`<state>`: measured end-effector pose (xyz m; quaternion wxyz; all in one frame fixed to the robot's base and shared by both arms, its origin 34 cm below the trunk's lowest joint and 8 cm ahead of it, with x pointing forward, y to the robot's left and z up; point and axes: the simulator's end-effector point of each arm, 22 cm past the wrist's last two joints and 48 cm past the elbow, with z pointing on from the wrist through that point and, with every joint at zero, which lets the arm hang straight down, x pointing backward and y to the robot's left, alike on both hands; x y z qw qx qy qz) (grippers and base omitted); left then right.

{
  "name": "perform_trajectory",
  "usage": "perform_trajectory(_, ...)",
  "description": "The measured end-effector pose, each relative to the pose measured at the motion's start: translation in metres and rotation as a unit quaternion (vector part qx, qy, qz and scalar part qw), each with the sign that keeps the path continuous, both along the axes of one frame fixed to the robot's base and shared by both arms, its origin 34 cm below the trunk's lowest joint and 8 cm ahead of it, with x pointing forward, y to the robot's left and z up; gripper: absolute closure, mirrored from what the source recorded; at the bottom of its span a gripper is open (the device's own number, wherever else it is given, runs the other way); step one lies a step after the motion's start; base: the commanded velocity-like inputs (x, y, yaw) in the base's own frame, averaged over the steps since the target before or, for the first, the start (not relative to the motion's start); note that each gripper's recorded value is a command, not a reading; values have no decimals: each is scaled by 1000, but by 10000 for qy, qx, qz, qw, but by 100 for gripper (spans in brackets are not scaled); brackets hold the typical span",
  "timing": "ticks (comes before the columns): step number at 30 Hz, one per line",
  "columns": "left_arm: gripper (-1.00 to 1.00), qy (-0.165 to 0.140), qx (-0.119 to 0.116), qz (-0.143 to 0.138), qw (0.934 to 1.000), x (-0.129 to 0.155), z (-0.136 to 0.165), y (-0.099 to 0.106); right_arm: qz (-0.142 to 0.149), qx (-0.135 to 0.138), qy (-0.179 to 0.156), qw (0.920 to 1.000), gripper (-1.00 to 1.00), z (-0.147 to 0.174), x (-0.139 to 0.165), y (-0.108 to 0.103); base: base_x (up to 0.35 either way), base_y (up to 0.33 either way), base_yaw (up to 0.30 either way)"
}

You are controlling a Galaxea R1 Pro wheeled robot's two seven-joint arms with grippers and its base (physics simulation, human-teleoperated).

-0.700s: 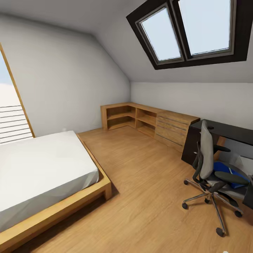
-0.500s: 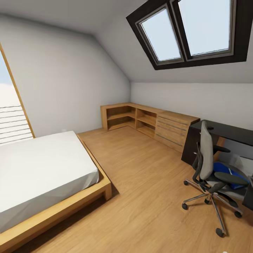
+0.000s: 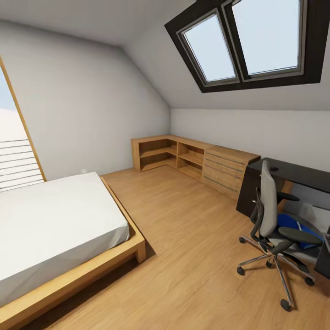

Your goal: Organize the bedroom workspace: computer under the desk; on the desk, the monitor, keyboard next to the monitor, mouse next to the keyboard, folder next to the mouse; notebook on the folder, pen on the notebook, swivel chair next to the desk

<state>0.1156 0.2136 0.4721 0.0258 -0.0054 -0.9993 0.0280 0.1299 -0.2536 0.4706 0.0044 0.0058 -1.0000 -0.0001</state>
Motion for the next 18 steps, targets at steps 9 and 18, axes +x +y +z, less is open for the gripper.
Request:
perform_trajectory(9,-100,-39,15,15,10000,3,14,2,-31,12,-533,9986,-100,15,24,0,0,0,0)
perform_trajectory(18,-100,-901,27,52,9959,85,31,4,-44,37,-1513,9885,-100,37,86,2,0,0,0)
